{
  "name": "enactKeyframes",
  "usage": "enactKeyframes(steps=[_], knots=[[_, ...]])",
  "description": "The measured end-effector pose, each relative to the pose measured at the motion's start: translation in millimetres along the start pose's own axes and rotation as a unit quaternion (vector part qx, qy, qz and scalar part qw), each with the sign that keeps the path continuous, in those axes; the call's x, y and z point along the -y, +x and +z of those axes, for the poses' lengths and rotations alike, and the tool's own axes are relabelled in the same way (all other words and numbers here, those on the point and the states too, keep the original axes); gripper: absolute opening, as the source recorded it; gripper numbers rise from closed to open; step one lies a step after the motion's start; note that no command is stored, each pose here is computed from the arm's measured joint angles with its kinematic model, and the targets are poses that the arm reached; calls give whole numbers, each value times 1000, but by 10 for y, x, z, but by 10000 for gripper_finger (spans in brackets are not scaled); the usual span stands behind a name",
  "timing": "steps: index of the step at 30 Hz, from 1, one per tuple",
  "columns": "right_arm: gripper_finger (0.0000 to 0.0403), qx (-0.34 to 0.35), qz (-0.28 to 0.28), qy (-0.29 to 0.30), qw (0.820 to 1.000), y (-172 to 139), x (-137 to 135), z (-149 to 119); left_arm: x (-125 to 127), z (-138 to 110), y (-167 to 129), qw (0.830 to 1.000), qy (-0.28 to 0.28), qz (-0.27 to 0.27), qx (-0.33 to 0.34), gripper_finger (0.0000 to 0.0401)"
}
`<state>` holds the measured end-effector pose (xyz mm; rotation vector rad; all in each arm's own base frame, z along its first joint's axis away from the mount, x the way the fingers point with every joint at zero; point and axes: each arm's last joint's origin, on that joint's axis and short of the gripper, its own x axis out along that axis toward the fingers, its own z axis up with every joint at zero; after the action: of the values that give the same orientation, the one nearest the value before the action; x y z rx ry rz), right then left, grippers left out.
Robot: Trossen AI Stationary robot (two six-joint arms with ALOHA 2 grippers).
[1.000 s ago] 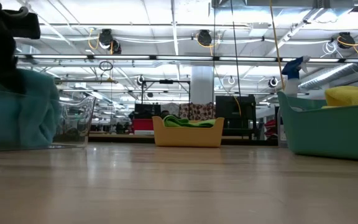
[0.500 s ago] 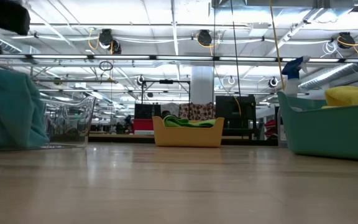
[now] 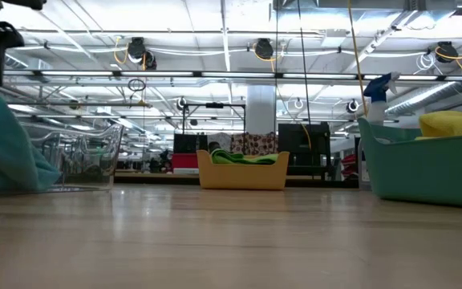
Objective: Sort microfiber towel by color & place in baskets
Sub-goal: Put the top blue microfiber cloth into the transparent bin
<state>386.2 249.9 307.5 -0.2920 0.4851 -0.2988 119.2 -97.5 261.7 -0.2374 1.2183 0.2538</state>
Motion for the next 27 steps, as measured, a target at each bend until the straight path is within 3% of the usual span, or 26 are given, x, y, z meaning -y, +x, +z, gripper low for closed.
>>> enactKeyframes(steps=[5,10,15,21,27], knots=[[144,0,0,0,1000,-1,-1,0,38,-9,128,1000,13,-5,20,270],[144,0,0,0,1000,-1,-1,0,13,-97,358,999,35,38,-6,262],[144,0,0,0,1000,-1,-1,0,-34,-165,522,995,46,85,-14,220],[144,0,0,0,1000,-1,-1,0,-168,-183,536,983,11,185,9,167],[144,0,0,1,1000,-1,-1,0,-139,-175,545,986,4,165,3,153]])
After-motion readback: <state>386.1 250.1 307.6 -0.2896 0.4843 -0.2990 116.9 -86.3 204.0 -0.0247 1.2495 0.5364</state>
